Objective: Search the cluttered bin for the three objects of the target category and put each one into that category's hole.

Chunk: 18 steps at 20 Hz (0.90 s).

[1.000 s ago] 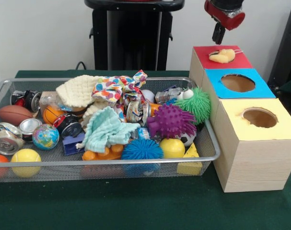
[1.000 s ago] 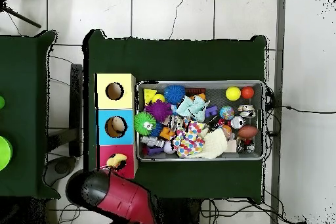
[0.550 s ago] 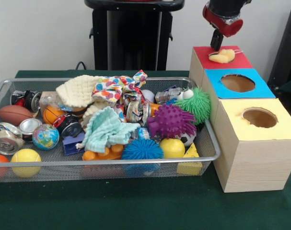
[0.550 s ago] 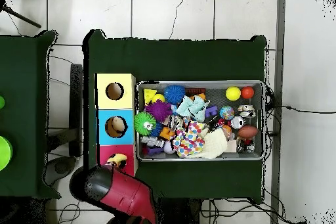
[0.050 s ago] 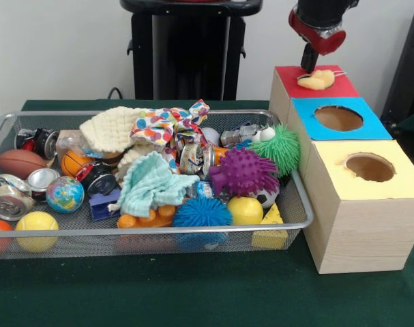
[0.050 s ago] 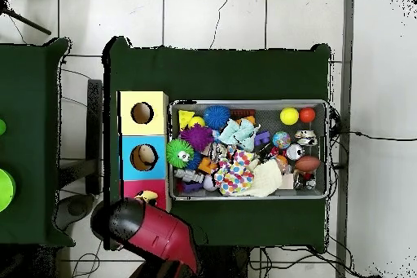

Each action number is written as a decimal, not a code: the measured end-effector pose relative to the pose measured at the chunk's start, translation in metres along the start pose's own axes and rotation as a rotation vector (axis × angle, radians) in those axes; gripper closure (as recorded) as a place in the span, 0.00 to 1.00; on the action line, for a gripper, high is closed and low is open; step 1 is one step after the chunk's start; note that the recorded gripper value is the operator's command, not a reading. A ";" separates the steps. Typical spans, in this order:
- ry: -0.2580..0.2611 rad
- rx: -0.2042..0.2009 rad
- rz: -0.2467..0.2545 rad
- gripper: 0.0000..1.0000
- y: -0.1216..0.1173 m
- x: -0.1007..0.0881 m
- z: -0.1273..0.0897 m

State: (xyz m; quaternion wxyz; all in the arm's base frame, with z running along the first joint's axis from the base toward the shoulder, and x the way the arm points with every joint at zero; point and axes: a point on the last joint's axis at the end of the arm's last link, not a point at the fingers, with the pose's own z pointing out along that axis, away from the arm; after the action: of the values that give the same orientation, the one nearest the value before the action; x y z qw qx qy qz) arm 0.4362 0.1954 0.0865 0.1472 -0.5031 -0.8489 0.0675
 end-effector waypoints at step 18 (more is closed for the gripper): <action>0.068 -0.006 -0.013 1.00 0.036 -0.012 -0.045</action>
State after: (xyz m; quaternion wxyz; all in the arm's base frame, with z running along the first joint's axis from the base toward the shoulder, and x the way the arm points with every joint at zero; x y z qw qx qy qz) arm 0.4863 0.2012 0.1175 0.1748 -0.4999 -0.8470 0.0469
